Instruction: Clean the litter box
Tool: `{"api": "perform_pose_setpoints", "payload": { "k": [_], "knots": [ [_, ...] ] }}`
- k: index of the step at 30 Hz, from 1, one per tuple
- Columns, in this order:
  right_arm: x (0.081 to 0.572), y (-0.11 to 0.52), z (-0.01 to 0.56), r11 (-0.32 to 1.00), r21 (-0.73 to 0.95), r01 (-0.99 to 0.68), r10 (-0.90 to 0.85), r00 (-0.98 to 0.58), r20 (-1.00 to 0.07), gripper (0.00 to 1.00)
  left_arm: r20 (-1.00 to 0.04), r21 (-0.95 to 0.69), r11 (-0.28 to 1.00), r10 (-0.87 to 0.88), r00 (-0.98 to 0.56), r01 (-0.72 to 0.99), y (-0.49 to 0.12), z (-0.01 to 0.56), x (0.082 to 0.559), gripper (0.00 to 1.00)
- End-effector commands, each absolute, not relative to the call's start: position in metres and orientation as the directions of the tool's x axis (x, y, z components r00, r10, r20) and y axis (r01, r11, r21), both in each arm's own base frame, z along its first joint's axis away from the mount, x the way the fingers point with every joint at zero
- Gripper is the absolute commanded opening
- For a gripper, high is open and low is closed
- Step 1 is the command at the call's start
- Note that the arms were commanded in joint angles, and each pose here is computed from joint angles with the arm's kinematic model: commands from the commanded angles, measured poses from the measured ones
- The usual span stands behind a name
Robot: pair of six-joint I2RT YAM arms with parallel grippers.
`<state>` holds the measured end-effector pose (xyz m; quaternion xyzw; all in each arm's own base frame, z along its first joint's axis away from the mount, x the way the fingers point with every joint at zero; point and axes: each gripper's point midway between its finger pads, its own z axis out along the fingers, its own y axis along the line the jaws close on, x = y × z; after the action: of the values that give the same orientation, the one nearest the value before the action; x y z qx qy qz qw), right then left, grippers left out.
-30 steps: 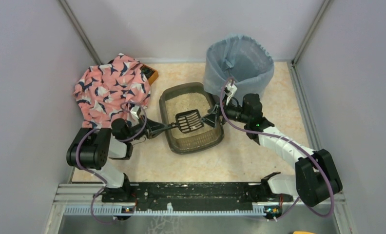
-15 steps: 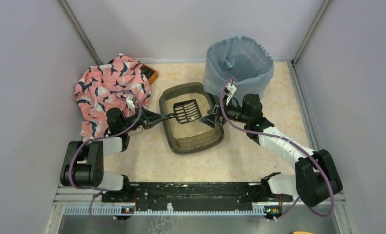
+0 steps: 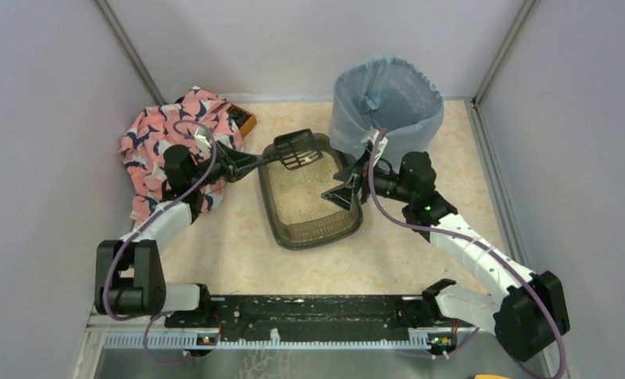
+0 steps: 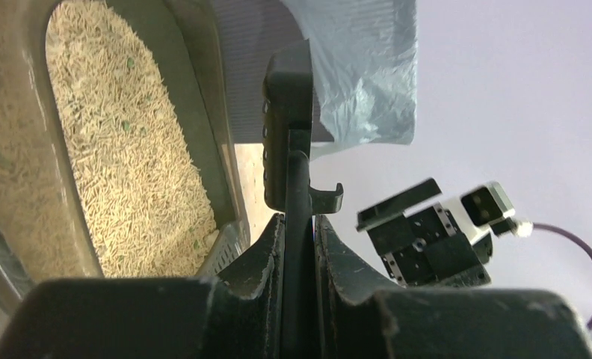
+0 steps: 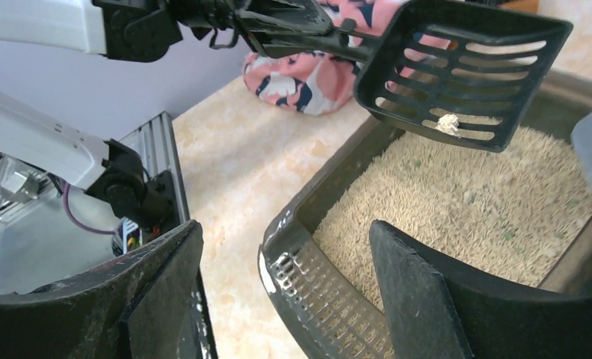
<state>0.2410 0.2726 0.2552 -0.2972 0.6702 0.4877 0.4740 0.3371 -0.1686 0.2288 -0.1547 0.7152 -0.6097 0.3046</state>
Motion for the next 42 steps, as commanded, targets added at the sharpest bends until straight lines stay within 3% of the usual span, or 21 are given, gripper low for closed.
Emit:
{"api": "perform_pose_setpoints", "payload": {
  "k": [1, 6, 18, 33, 42],
  "knots": [
    [0.232, 0.265, 0.323, 0.344, 0.236, -0.909, 0.124, -0.205, -0.971, 0.82, -0.274, -0.958, 0.240, -0.622, -0.733, 0.154, -0.167, 0.250, 0.350, 0.00],
    [0.220, 0.254, 0.349, 0.364, 0.186, -0.913, 0.143, -0.142, -0.979, 0.83, -0.307, -0.950, 0.242, -0.609, -0.731, 0.198, -0.175, 0.272, 0.360, 0.00],
    [0.220, 0.237, 0.361, 0.456, 0.145, -0.878, 0.166, -0.077, -0.983, 0.83, -0.497, -0.859, 0.234, -0.595, -0.631, 0.456, -0.194, 0.356, 0.393, 0.00],
    [0.222, 0.231, 0.361, 0.492, 0.136, -0.860, 0.170, -0.058, -0.984, 0.82, -0.565, -0.805, 0.262, -0.610, -0.555, 0.532, -0.233, 0.411, 0.461, 0.00],
    [0.215, 0.219, 0.369, 0.526, 0.102, -0.844, 0.192, 0.001, -0.981, 0.82, -0.805, -0.574, 0.372, -0.416, -0.423, 0.729, -0.295, 0.389, 0.493, 0.00]
  ]
}}
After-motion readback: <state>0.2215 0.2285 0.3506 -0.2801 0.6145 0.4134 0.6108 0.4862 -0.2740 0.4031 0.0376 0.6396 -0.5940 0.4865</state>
